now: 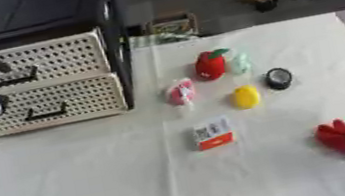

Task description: Pick up objects from table and place into drawer.

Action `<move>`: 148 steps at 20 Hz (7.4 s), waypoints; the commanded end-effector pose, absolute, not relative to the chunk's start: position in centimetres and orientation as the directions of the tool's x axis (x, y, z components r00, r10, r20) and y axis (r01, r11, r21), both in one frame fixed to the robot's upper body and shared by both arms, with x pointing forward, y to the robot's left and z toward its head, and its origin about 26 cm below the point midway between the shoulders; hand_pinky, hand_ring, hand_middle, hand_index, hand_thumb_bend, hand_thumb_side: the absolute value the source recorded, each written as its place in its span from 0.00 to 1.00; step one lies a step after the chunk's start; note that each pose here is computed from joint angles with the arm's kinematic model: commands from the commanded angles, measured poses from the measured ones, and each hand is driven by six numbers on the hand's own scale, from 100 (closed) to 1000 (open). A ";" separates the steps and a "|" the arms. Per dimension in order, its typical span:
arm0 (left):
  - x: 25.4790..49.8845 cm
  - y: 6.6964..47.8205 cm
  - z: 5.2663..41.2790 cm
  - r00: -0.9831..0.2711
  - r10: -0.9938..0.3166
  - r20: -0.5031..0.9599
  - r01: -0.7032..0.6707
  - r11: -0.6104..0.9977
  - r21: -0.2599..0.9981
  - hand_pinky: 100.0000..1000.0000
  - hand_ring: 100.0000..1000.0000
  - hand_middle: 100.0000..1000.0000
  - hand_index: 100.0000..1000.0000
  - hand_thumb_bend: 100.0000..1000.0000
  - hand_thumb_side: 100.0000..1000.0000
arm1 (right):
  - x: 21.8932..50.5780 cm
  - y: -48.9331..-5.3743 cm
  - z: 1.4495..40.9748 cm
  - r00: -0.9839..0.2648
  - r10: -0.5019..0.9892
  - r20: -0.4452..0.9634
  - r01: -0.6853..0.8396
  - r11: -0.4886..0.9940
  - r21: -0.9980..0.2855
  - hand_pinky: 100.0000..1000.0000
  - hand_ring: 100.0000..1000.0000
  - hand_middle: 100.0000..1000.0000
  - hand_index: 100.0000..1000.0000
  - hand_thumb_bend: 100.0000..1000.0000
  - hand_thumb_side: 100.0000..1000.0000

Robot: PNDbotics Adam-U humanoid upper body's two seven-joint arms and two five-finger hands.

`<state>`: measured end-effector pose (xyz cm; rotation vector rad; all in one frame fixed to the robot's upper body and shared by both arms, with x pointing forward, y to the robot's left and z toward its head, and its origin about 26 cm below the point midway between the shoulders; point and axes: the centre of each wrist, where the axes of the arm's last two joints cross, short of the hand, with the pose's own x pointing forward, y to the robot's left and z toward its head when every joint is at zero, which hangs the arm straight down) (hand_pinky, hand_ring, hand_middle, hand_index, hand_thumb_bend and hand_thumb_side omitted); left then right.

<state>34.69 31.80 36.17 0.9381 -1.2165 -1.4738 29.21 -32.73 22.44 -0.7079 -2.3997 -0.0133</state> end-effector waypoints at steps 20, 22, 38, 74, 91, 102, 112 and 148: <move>35.6 32.5 37.1 -0.134 -0.989 -0.057 0.055 -0.065 0.996 0.00 0.00 0.00 0.88 0.01 0.34 | 29.0 -32.7 23.2 -0.677 0.486 0.553 0.489 0.858 -0.155 0.70 0.46 0.42 0.70 0.00 0.67; 35.7 32.5 37.0 -0.128 -0.990 -0.063 0.053 -0.071 0.996 0.00 0.00 0.00 0.89 0.01 0.34 | 29.0 -32.7 23.2 -0.678 0.485 0.552 0.489 0.859 -0.154 0.70 0.46 0.42 0.70 0.00 0.67; 36.4 32.8 36.0 -0.122 -0.985 -0.122 0.135 -0.139 0.981 0.00 0.00 0.00 0.82 0.04 0.36 | 28.9 -32.9 23.2 -0.675 0.485 0.555 0.498 0.855 -0.142 0.71 0.46 0.42 0.70 0.00 0.67; 32.9 32.7 35.0 -0.137 -0.985 -0.102 0.094 -0.116 0.989 0.00 0.00 0.00 0.79 0.01 0.34 | 28.9 -32.8 23.0 -0.675 0.473 0.566 0.496 0.859 -0.126 0.71 0.47 0.42 0.71 0.00 0.67; 30.1 31.9 33.4 -0.155 -0.982 -0.104 0.068 -0.116 0.991 0.00 0.00 0.00 0.79 0.01 0.34 | 29.0 -32.8 23.1 -0.680 0.469 0.563 0.494 0.861 -0.121 0.71 0.47 0.42 0.71 0.00 0.67; 28.5 31.3 33.0 -0.175 -0.976 -0.128 0.065 -0.141 0.988 0.00 0.00 0.00 0.77 0.01 0.34 | 29.0 -32.8 23.1 -0.681 0.468 0.563 0.495 0.861 -0.117 0.71 0.47 0.42 0.71 0.00 0.67; 28.1 31.6 32.6 -0.162 -0.974 -0.161 0.070 -0.174 0.982 0.00 0.00 0.00 0.75 0.01 0.34 | 29.0 -32.8 23.1 -0.682 0.466 0.563 0.495 0.861 -0.114 0.71 0.47 0.42 0.71 0.00 0.67; 28.0 32.5 31.2 -0.204 -0.956 -0.210 0.083 -0.231 0.969 0.00 0.00 0.00 0.72 0.01 0.34 | 28.9 -32.8 22.9 -0.676 0.462 0.574 0.498 0.861 -0.107 0.71 0.47 0.42 0.71 0.00 0.66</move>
